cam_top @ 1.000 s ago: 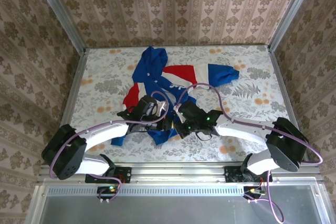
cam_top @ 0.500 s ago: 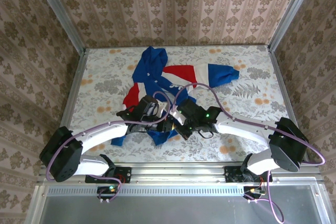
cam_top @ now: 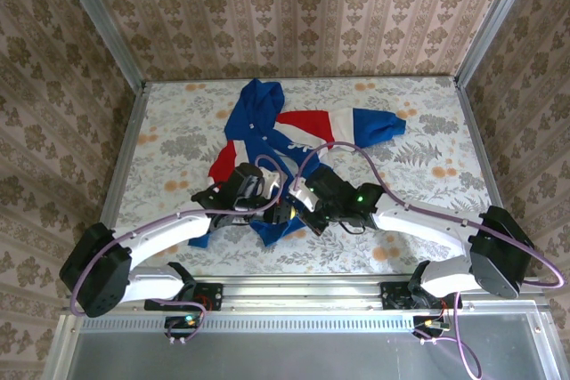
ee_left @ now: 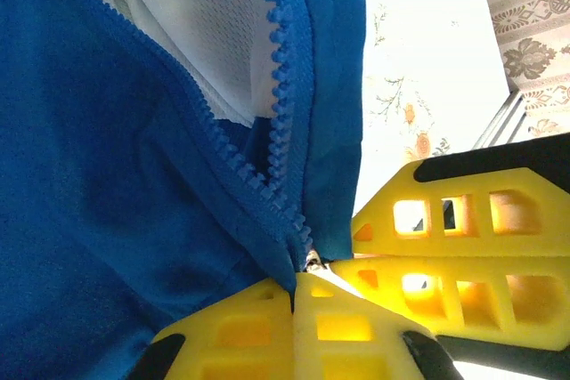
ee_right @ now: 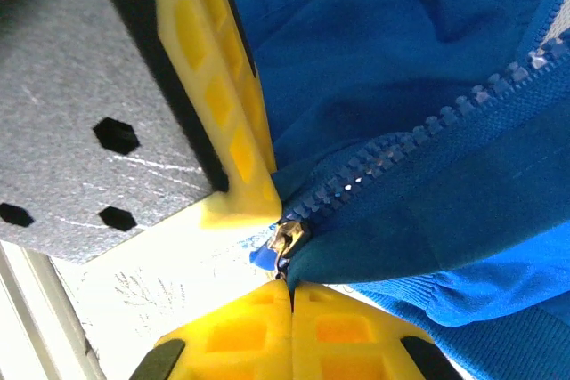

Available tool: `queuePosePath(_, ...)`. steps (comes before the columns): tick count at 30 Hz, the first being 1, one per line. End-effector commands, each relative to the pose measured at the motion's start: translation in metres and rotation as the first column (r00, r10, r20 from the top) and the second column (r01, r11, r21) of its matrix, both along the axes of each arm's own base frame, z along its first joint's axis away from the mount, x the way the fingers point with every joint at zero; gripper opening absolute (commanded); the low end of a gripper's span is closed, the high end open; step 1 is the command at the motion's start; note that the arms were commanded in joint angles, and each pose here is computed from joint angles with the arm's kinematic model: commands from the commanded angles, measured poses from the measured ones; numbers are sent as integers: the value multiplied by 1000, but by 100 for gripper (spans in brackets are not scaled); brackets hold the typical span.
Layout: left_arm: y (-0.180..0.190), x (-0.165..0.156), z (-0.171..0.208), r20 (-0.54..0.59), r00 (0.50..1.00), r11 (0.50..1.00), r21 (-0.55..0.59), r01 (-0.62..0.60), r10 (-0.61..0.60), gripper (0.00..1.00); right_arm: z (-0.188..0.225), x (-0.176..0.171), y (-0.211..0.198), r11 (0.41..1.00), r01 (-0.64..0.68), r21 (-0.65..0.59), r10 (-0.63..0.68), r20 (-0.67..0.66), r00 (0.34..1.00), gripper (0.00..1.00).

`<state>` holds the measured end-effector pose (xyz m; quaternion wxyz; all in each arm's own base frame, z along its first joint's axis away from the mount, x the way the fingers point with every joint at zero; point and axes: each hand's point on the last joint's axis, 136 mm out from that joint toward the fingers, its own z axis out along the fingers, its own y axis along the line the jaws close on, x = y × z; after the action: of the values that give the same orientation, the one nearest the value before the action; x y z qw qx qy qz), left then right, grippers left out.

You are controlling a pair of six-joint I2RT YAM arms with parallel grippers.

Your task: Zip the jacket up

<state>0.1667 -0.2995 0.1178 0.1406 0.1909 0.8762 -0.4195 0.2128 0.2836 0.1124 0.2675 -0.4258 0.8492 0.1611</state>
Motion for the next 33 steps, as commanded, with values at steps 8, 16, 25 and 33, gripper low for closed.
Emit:
queuePosePath(8, 6, -17, -11, -71, 997, 1000, 13, 21, -20, 0, 1, 14, -4, 999, 21, 27, -24, 110, 994, 11)
queuePosePath(16, 6, -16, -14, -80, 997, 1000, 17, 15, -14, 0, -13, 9, -2, 998, 16, 62, -21, 94, 995, 18)
queuePosePath(25, 9, -12, -13, -76, 997, 1000, 16, -1, 2, 0, -23, 10, -5, 999, 25, 37, -30, 120, 992, 21)
queuePosePath(33, 9, -10, -11, -77, 997, 1000, 15, -1, 2, 0, -15, 10, -10, 999, 26, 45, -34, 179, 983, 1)
